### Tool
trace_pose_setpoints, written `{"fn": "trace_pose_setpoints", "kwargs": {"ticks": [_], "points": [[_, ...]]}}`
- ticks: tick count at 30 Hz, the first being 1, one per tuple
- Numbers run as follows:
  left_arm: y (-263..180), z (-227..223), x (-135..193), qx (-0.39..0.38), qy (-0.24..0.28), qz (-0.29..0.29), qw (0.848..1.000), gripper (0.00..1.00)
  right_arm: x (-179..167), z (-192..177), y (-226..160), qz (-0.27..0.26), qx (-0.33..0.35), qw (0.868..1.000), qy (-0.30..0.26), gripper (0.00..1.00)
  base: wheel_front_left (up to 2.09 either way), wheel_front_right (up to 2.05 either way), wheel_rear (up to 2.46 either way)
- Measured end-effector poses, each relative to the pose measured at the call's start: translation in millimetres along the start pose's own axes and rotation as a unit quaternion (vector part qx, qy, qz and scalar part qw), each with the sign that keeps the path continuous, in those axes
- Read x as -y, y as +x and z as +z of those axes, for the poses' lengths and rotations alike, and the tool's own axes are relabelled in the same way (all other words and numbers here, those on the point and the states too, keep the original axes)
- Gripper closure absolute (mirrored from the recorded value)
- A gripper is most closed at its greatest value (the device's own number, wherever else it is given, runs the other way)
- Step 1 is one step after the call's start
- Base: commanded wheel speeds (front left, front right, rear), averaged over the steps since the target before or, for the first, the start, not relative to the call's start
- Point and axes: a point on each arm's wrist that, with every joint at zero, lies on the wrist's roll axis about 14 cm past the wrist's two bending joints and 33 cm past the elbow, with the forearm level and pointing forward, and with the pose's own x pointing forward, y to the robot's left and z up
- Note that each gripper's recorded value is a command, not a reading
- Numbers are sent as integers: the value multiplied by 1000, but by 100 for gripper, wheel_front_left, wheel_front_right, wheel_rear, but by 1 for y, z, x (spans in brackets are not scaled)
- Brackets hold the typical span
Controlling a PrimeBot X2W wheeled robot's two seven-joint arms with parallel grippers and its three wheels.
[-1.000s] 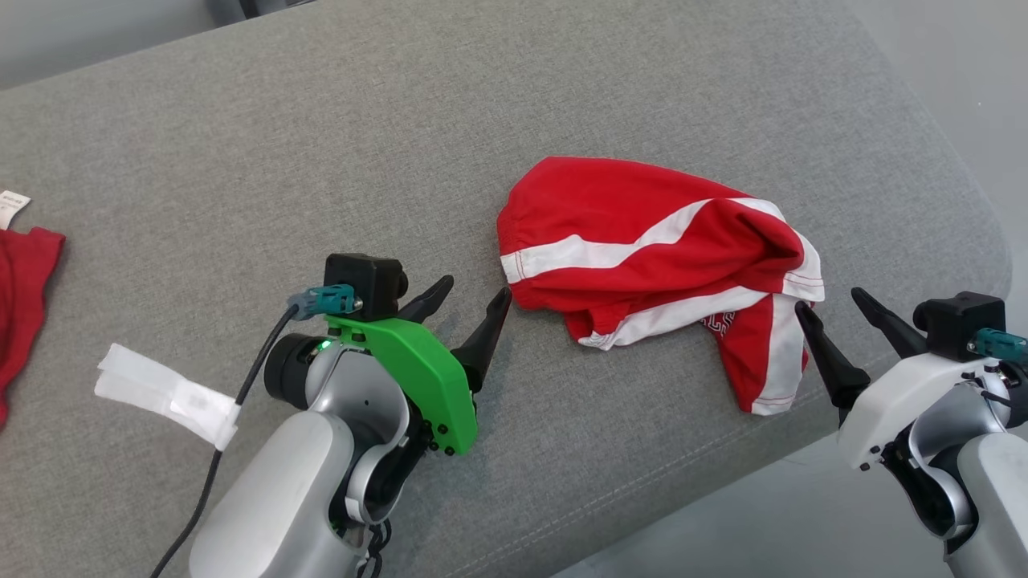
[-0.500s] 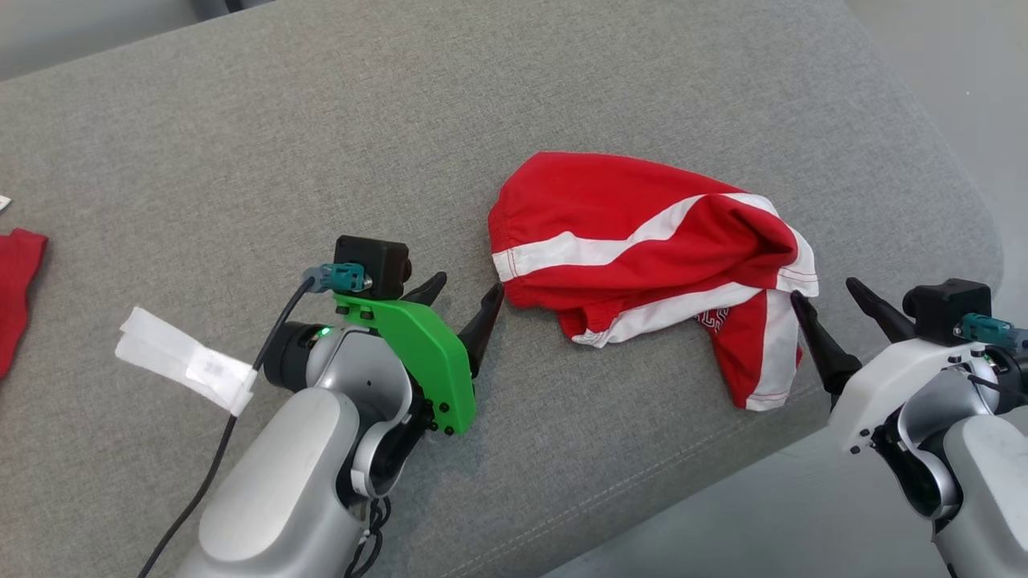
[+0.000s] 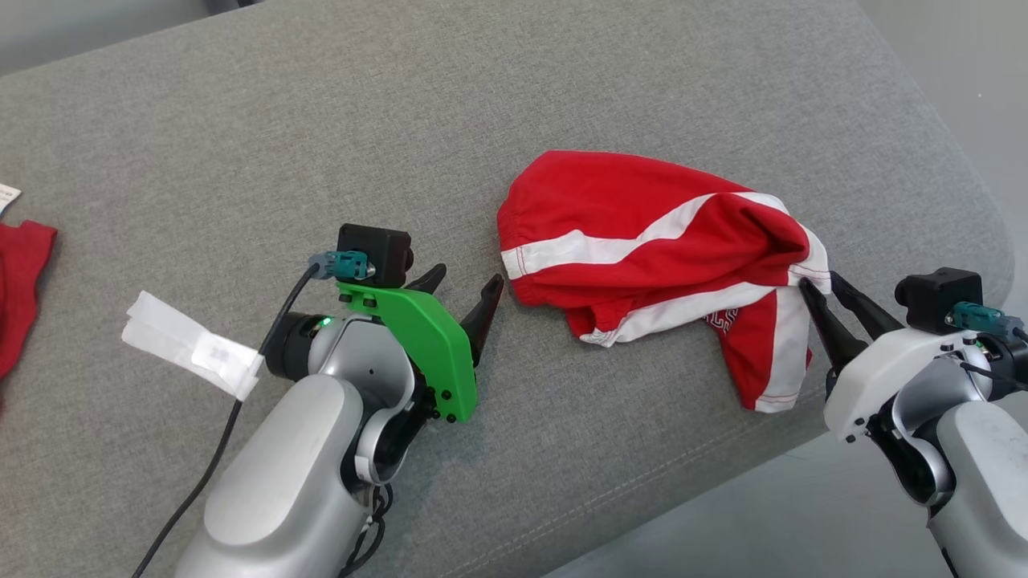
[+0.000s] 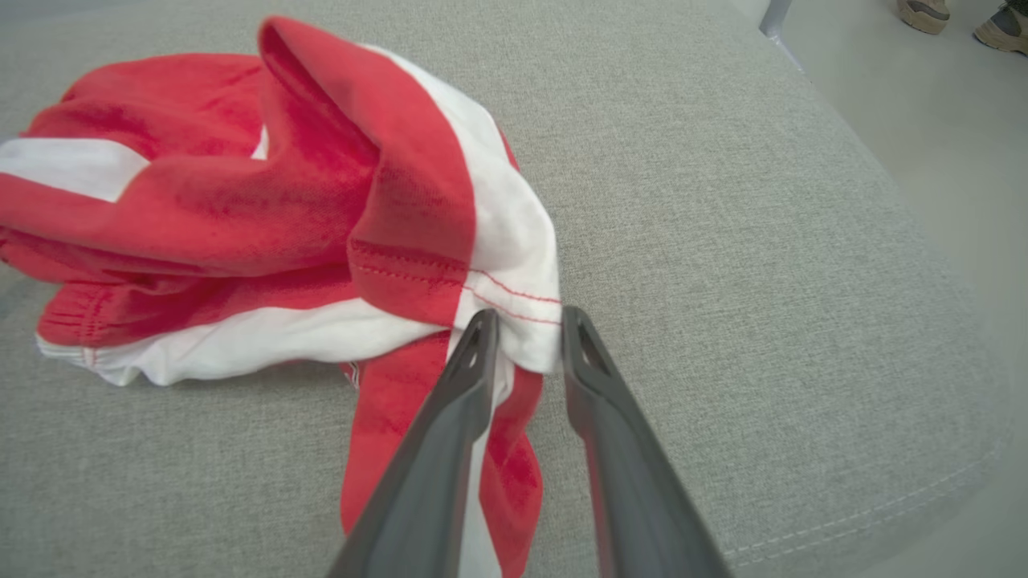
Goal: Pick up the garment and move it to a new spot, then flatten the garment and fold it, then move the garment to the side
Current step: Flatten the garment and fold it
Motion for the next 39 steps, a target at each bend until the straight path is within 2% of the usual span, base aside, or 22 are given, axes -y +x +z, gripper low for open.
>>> {"fn": "trace_pose_setpoints", "kwargs": {"ticks": [2,4,5,6,7,8,19,36,39], "points": [[0,-1,0,-1,-1,0,1000,0,0,1,1,1,0,1000,-1,75,0,0,0],[1,-2,-1,-1,-1,1,1000,0,0,-2,2,1,-3,1000,-1,79,0,0,0],[1,-2,-1,-1,-1,2,1000,0,-1,-3,2,2,-5,1000,-1,89,0,0,0],[2,-1,-1,-1,-1,2,1000,0,-1,-4,2,2,-7,1000,-1,89,0,0,0],[2,-1,-1,-1,0,3,1000,0,-1,-5,2,3,-8,1000,-1,98,0,0,0],[3,0,-1,-1,1,3,1000,0,-2,-6,2,5,-10,1000,-2,100,0,0,0],[6,-1,-2,-8,6,5,1000,0,-5,-3,5,14,-8,1000,-4,100,0,0,0],[21,-25,-9,-73,-91,-8,993,0,-19,-1,12,36,-9,999,-10,100,0,0,0],[25,-23,-3,-75,-106,-23,991,0,-21,-5,11,36,-13,999,-7,100,0,0,0]]}}
